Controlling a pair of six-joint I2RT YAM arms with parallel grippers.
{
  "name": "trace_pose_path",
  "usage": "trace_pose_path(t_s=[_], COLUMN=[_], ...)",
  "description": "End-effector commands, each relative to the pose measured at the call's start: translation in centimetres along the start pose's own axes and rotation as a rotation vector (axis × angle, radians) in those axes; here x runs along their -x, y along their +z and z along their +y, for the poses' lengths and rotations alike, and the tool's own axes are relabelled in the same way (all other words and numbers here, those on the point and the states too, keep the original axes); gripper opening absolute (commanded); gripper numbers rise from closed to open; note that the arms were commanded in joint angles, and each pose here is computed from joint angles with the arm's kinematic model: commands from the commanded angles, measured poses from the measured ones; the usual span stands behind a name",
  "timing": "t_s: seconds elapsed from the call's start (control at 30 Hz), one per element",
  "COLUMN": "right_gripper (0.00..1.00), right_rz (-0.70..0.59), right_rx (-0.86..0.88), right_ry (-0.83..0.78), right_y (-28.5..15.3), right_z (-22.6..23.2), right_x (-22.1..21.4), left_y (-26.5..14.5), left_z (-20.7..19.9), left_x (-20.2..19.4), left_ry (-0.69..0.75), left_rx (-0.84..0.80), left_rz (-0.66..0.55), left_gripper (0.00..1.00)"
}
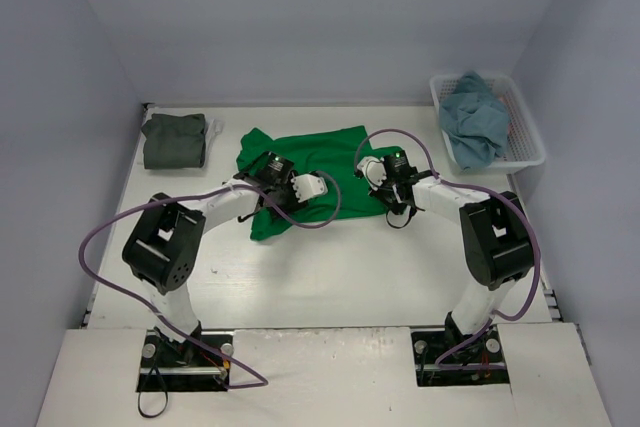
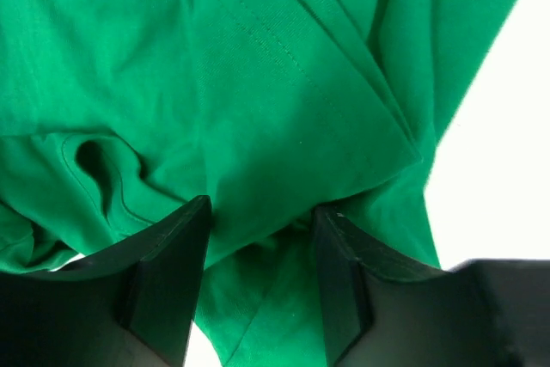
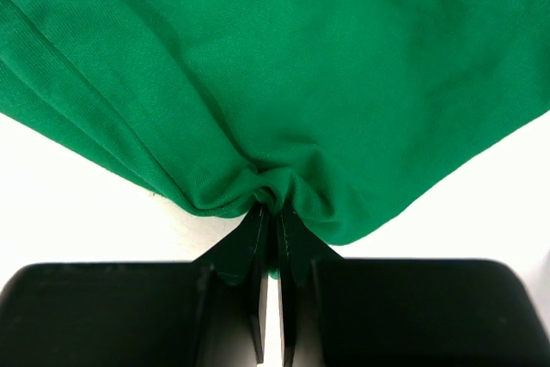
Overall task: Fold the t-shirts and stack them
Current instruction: Flatten out the tshirt
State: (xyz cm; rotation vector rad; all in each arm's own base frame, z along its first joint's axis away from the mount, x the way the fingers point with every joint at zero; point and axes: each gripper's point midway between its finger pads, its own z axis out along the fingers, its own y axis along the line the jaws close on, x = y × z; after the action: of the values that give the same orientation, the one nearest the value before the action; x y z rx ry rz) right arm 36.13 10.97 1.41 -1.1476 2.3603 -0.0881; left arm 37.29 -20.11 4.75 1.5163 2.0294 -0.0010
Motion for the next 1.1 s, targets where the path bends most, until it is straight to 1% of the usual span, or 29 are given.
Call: trace_pose_path(t_s=[0.0, 0.03, 0.07, 0.1, 0.2, 0.23, 0.43, 0.67, 0.73, 0.9, 1.07], right_gripper=[0.0, 0.0, 0.0, 0.0, 0.0, 0.0, 0.0, 0.0, 0.0, 0.0, 0.0], right_rz=[-0.052, -0.055, -0.053, -0.052, -0.047, -0.047, -0.05, -0.043, -0.049, -0.051, -0.024], right_rx=[-0.018, -0.018, -0.017, -0.016, -0.013, -0.013, -0.013, -0.033, -0.034, -0.04, -0.072], right_ry=[0.002, 0.002, 0.0, 0.002, -0.001, -0.001, 0.0, 0.002, 0.004, 0.007, 0.013], right_y=[-0.9, -1.0, -0.9, -0.9, -0.7, -0.7, -0.6, -0.7, -0.9, -1.0, -0.5], right_z=[-0.7, -0.7, -0.7, -0.6, -0.5, -0.5, -0.6, -1.0, -1.1, -1.3, -2.0], right_x=[1.2, 1.3, 1.3, 1.2, 1.0, 0.9, 1.1, 0.9, 1.0, 0.9, 0.1], left_y=[0.0, 0.2, 0.2, 0.2, -0.6, -0.8, -3.3, -7.6, -8.4, -8.3, -8.3], left_z=[2.1, 2.2, 2.2, 2.3, 2.9, 3.1, 4.6, 7.8, 8.0, 7.6, 7.4], left_x=[0.8, 0.9, 1.0, 1.2, 2.3, 2.8, 5.0, 7.7, 8.2, 7.9, 7.5], left_ry=[0.026, 0.021, 0.016, 0.008, -0.016, -0.029, -0.059, -0.123, -0.148, -0.175, -0.179], left_rx=[0.068, 0.073, 0.076, 0.082, 0.1, 0.111, 0.146, 0.283, 0.294, 0.274, 0.276], left_rz=[-0.028, -0.032, -0.039, -0.05, -0.09, -0.107, -0.164, -0.264, -0.286, -0.281, -0.276], left_gripper=[0.44, 0.39, 0.31, 0.18, 0.03, 0.0, 0.0, 0.0, 0.0, 0.0, 0.0])
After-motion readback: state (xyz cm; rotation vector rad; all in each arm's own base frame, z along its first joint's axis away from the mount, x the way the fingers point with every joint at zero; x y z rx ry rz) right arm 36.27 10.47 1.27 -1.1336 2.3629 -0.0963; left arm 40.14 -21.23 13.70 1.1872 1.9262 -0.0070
